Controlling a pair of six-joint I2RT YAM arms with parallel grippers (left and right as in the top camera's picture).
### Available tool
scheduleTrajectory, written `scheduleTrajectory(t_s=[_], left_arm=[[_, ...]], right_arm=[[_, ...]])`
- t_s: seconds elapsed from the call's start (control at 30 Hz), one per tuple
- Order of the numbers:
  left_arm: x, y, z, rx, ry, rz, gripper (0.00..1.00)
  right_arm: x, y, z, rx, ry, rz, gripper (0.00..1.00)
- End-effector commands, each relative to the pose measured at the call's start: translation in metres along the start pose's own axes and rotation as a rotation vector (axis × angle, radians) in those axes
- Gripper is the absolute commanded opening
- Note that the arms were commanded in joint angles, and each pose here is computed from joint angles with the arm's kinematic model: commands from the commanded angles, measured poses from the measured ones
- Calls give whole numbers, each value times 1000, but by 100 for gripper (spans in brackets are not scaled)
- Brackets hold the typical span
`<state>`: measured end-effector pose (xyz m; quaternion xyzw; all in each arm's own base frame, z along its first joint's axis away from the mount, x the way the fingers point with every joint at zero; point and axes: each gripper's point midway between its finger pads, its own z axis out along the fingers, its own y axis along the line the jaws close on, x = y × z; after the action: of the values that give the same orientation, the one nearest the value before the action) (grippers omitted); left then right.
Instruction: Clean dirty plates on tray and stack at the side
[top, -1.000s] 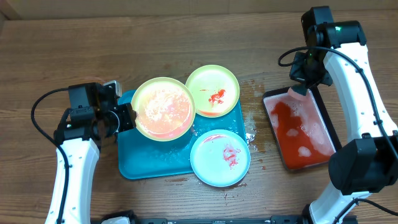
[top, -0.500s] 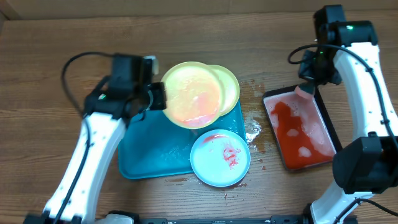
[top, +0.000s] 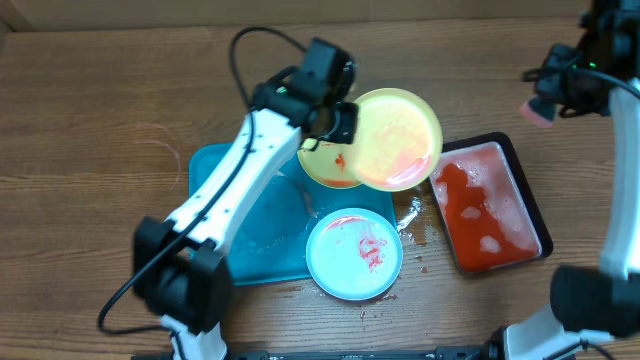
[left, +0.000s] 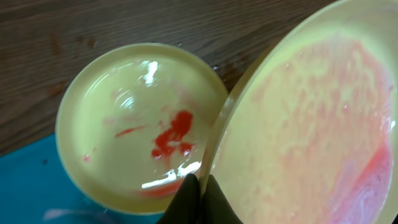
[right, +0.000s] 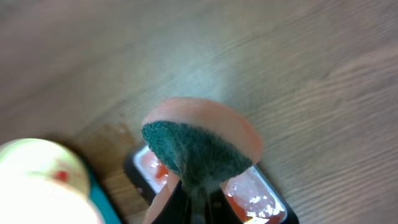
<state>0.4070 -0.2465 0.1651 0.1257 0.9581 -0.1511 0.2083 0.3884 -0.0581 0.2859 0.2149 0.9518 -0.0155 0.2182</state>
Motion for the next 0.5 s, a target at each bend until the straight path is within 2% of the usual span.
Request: scheduleTrajectory(t_s=[0.0, 0.27, 0.47], left_arm=[[-18, -32, 17, 19, 0, 75, 4], [-23, -80, 44, 0, -12, 209, 4], [-17, -118, 58, -23, -30, 320, 4]], right_arm=[[-2, -4, -78, -66, -190, 2, 4], [19, -13, -154, -144, -359, 11, 4], [34, -18, -185, -176, -427, 14, 4]])
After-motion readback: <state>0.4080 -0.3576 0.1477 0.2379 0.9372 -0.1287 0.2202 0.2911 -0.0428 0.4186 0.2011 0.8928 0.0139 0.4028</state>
